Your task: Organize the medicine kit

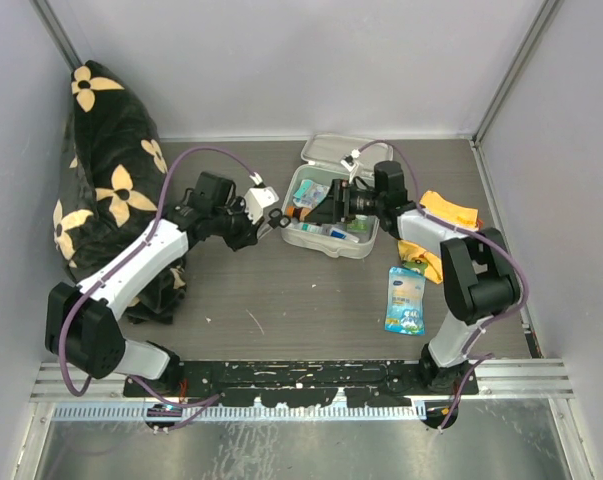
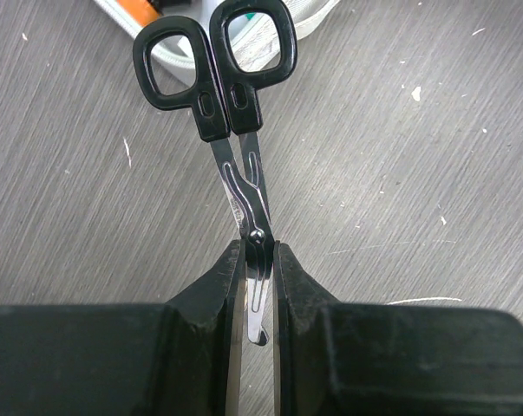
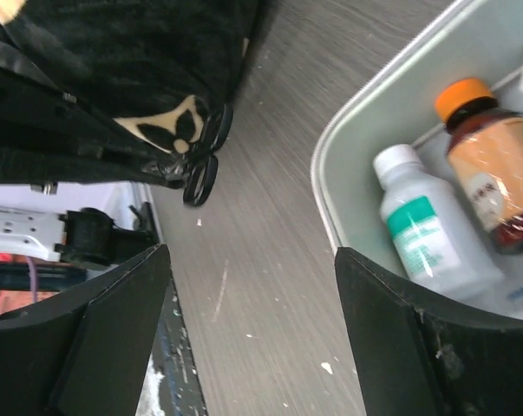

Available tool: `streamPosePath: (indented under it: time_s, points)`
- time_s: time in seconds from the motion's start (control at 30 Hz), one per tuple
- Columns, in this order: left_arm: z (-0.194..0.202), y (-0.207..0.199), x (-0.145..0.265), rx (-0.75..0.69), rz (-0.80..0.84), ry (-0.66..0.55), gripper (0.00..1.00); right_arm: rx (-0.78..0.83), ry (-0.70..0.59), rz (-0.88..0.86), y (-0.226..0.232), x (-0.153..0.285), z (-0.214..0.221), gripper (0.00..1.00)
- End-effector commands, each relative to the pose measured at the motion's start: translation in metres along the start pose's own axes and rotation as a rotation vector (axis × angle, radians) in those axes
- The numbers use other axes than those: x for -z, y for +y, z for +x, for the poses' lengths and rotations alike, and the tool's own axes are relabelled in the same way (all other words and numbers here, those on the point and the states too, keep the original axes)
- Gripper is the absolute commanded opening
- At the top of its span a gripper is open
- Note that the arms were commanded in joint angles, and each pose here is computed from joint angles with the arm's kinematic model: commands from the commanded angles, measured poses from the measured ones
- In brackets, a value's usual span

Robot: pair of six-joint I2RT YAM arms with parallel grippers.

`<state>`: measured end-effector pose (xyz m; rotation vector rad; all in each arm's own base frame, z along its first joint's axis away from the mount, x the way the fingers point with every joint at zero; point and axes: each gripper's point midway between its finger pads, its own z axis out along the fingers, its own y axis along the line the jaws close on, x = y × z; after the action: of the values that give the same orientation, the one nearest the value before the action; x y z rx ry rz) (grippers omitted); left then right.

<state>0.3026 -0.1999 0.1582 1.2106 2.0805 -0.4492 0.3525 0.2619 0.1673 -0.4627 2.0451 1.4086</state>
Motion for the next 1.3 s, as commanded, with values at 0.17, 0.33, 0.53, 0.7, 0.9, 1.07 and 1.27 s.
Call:
streamPosePath:
  time_s: [0.17, 0.33, 0.53, 0.7, 0.9, 1.07, 1.27]
  points:
    - [-0.035, -0.009, 0.014, -0.054, -0.003, -0.112, 0.00, -0.049, 0.002, -0.213, 0.048, -0.037, -0.021, 0.80]
    - [-0.036, -0.012, 0.013, -0.061, 0.003, -0.113, 0.00, -0.051, 0.041, -0.243, 0.058, -0.052, -0.012, 0.76]
    - [-0.035, -0.013, 0.013, -0.065, 0.001, -0.111, 0.00, -0.055, 0.065, -0.247, 0.060, -0.061, -0.007, 0.61]
    - [-0.034, -0.013, 0.013, -0.067, -0.005, -0.108, 0.00, -0.058, 0.066, -0.247, 0.060, -0.061, -0.007, 0.46]
    - [-0.033, -0.013, 0.013, -0.074, -0.008, -0.105, 0.00, -0.049, 0.072, -0.226, 0.059, -0.061, -0.009, 0.28]
    - [-0.030, -0.015, 0.014, -0.083, -0.007, -0.104, 0.00, -0.029, 0.070, -0.191, 0.056, -0.059, -0.010, 0.11]
    - [-0.027, -0.022, 0.018, -0.099, 0.024, -0.099, 0.28, 0.017, 0.040, -0.134, 0.051, -0.049, -0.017, 0.01]
